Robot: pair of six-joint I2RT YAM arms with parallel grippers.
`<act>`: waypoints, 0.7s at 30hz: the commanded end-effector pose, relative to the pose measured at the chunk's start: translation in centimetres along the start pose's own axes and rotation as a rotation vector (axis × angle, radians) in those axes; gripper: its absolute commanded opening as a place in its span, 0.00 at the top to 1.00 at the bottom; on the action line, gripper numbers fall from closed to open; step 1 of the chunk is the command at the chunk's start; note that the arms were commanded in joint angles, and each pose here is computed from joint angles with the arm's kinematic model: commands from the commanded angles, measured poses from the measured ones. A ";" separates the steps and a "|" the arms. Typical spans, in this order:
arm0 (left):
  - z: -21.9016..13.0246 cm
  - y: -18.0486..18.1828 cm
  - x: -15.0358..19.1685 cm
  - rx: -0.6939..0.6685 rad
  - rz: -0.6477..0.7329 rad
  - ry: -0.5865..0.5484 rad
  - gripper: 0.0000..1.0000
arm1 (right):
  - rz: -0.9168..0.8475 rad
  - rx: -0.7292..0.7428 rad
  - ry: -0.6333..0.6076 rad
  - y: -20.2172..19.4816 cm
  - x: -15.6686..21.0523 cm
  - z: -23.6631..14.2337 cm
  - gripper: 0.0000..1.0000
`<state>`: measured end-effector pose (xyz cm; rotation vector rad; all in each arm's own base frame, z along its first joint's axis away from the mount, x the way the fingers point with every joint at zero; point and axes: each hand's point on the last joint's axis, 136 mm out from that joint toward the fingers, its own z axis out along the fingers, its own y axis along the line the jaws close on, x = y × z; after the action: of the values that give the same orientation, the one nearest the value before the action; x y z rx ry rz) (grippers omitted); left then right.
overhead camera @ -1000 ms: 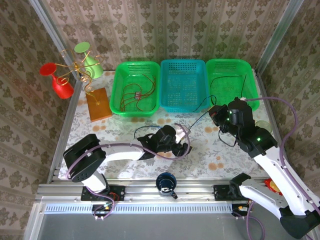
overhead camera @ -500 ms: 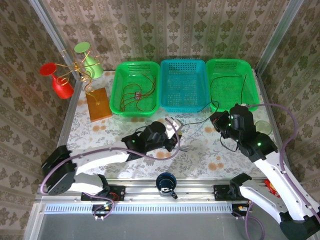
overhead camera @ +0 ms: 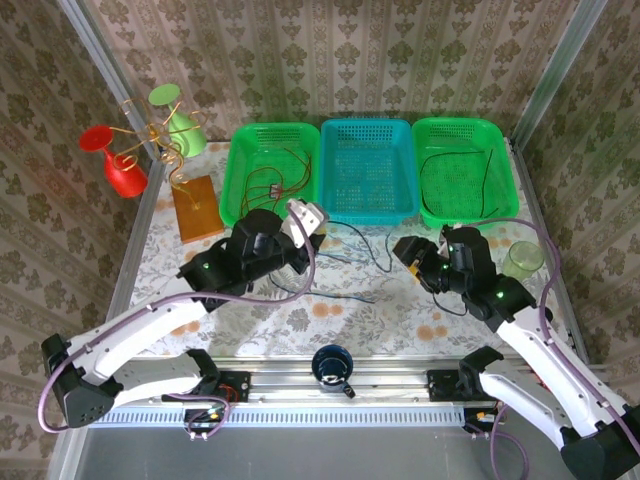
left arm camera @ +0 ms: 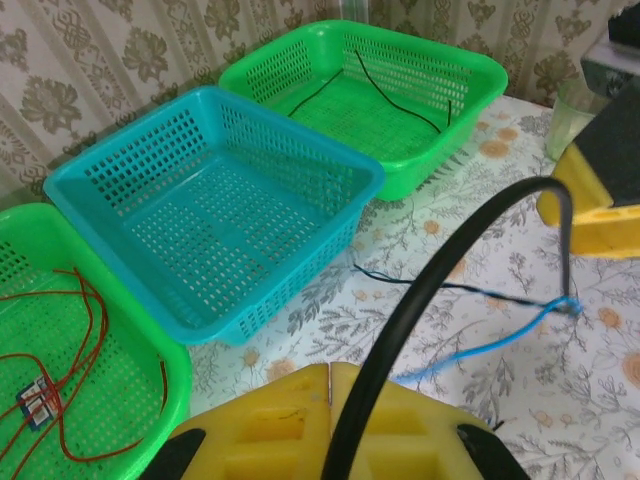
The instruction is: Untangle the cables
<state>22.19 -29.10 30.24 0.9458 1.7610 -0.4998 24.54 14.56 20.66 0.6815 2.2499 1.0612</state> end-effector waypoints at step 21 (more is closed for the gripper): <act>-0.7 -0.9 -0.6 0.088 0.006 0.000 1.00 | -0.700 -0.346 -0.084 11.8 -1.2 -4.9 0.24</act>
<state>21.53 -28.97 29.11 1.0048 1.7990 -0.5469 25.05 16.32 30.69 -0.0055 1.9822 0.9746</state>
